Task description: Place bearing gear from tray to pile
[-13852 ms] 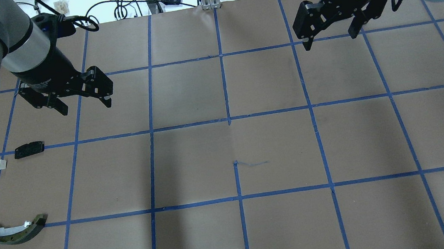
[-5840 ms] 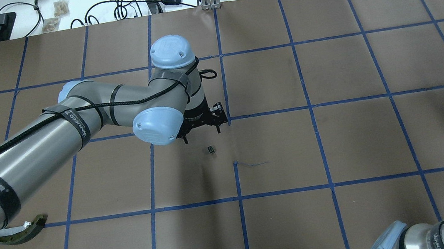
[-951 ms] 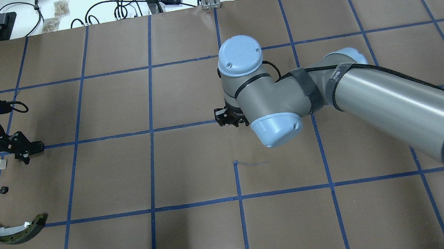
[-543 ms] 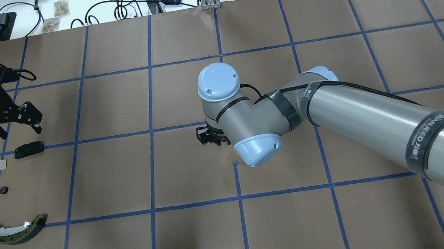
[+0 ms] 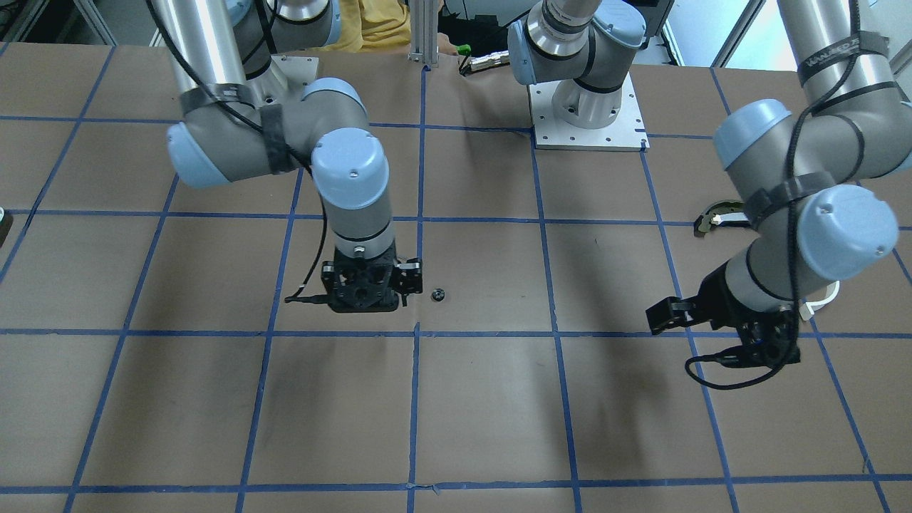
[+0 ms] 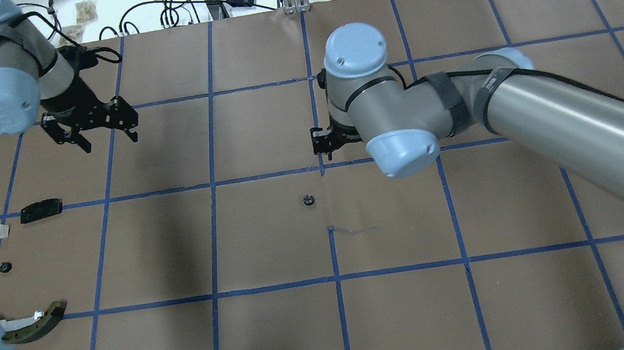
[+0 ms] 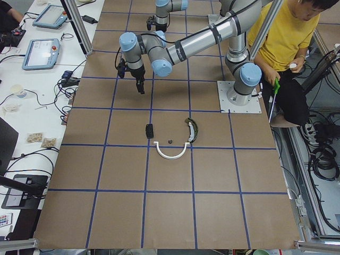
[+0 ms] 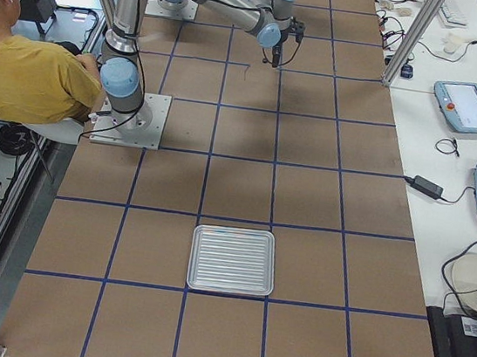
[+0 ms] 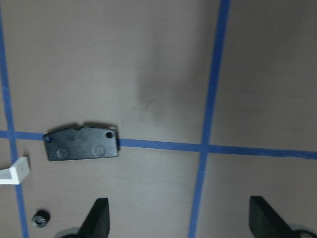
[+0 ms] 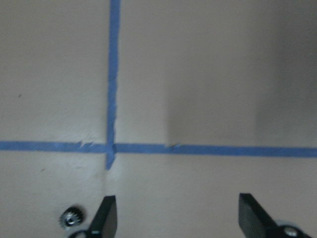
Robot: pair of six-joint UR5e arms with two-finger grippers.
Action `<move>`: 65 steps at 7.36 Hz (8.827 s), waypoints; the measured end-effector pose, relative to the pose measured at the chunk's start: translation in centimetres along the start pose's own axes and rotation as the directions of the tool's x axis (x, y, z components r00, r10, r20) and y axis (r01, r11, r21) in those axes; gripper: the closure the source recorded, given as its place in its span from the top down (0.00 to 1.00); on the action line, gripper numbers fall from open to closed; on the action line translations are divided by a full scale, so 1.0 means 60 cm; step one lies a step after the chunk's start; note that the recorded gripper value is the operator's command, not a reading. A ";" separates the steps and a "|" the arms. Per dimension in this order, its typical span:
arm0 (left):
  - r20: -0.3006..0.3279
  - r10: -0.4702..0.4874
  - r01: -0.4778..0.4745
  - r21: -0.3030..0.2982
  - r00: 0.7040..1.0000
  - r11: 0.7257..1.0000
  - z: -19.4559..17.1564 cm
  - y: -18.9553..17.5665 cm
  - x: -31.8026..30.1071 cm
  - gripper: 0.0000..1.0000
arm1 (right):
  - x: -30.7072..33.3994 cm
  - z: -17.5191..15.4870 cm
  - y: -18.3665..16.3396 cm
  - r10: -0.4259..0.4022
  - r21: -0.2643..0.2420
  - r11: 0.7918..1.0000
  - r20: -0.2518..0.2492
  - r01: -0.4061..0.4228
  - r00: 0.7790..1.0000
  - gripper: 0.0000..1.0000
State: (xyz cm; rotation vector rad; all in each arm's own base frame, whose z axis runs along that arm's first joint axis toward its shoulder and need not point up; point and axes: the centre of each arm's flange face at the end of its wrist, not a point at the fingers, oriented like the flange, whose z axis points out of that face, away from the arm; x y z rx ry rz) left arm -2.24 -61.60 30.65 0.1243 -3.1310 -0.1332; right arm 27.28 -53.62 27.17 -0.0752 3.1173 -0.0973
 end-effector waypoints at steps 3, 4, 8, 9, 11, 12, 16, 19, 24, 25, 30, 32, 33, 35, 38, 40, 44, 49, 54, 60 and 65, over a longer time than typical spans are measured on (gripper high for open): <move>0.010 0.123 -0.124 0.072 0.992 0.990 0.033 0.056 0.284 1.00 | 0.266 -0.184 -0.035 -0.076 -0.080 0.994 -0.015 0.074 0.997 1.00; 0.003 0.133 -0.133 0.082 0.991 0.988 0.057 0.091 0.356 1.00 | 0.319 -0.240 -0.028 -0.095 -0.102 0.991 -0.023 0.092 0.995 1.00; -0.073 0.080 -0.082 -0.024 0.994 0.996 0.172 0.179 0.467 1.00 | 0.302 -0.413 0.056 -0.034 -0.100 0.995 -0.052 0.029 0.998 1.00; -0.071 0.079 -0.082 -0.047 0.994 0.995 0.194 0.187 0.479 1.00 | 0.264 -0.416 0.066 -0.023 -0.099 0.995 -0.047 0.018 0.999 1.00; -0.061 0.091 -0.096 -0.078 0.994 0.992 0.227 0.198 0.497 0.80 | 0.215 -0.406 0.069 -0.032 -0.101 0.995 -0.048 0.027 0.998 1.00; -0.058 0.102 -0.106 -0.084 0.993 0.991 0.233 0.201 0.503 0.55 | 0.212 -0.386 0.050 -0.038 -0.104 0.994 -0.050 0.033 0.998 1.00; -0.044 0.117 -0.121 -0.097 0.992 0.988 0.252 0.198 0.505 0.00 | 0.218 -0.343 -0.002 -0.035 -0.078 0.997 -0.060 0.031 0.998 1.00; -0.039 0.111 -0.114 -0.092 0.993 0.989 0.248 0.189 0.499 0.00 | 0.217 -0.351 0.009 -0.035 -0.073 0.997 -0.062 0.031 0.997 1.00; 0.086 0.037 -0.030 -0.083 0.996 0.996 0.077 0.037 0.148 0.00 | 0.217 -0.405 0.070 -0.041 -0.059 0.998 -0.092 0.036 0.995 1.00; 0.093 0.065 -0.055 -0.100 0.994 0.993 0.050 0.021 0.030 0.00 | 0.213 -0.404 0.089 -0.049 -0.071 0.997 -0.090 0.042 0.995 1.00; -0.002 0.051 -0.051 -0.173 0.999 0.984 0.109 0.086 -0.450 0.00 | 0.218 -0.442 0.110 -0.037 0.007 0.999 -0.053 0.037 0.998 1.00; 0.010 0.029 -0.026 -0.202 1.000 0.979 0.161 0.096 -0.490 0.00 | 0.213 -0.457 0.120 -0.045 0.002 0.999 -0.008 0.045 0.999 1.00; 0.017 0.016 -0.012 -0.220 1.000 0.975 0.182 0.100 -0.509 0.00 | 0.210 -0.457 0.126 -0.048 -0.011 0.999 -0.011 0.048 0.999 1.00; 0.016 -0.004 0.008 -0.237 1.000 0.971 0.207 0.107 -0.534 0.00 | 0.215 -0.459 0.128 -0.047 -0.012 0.999 -0.024 0.047 0.999 1.00; 0.012 -0.028 0.030 -0.247 1.000 0.969 0.215 0.118 -0.553 0.65 | 0.228 -0.445 0.115 -0.036 -0.029 0.999 -0.040 0.035 0.999 1.00; 0.010 -0.031 0.032 -0.252 0.999 0.967 0.217 0.121 -0.555 0.85 | 0.230 -0.441 0.096 -0.036 -0.028 0.999 -0.042 0.035 0.998 1.00; 0.007 -0.025 0.026 -0.252 1.000 0.967 0.192 0.119 -0.540 1.00 | 0.231 -0.457 0.031 -0.038 -0.028 0.999 -0.046 0.037 0.998 1.00; 0.020 0.029 -0.028 -0.036 0.999 0.999 -0.084 0.070 -0.262 1.00 | 0.227 -0.423 0.038 -0.041 -0.065 0.997 -0.033 0.039 0.999 1.00; -0.008 0.065 -0.064 0.117 0.998 0.991 -0.275 0.206 0.068 1.00 | 0.228 -0.418 0.036 -0.038 -0.069 0.997 -0.032 0.035 0.999 1.00; 0.020 0.078 -0.080 0.077 0.997 0.994 -0.271 0.283 0.117 1.00 | 0.227 -0.429 0.038 -0.040 -0.046 0.998 -0.043 0.038 0.998 1.00; -0.013 0.074 -0.073 0.054 0.997 0.996 -0.269 0.289 0.116 1.00 | 0.224 -0.430 0.038 -0.044 -0.044 0.998 -0.038 0.043 0.998 1.00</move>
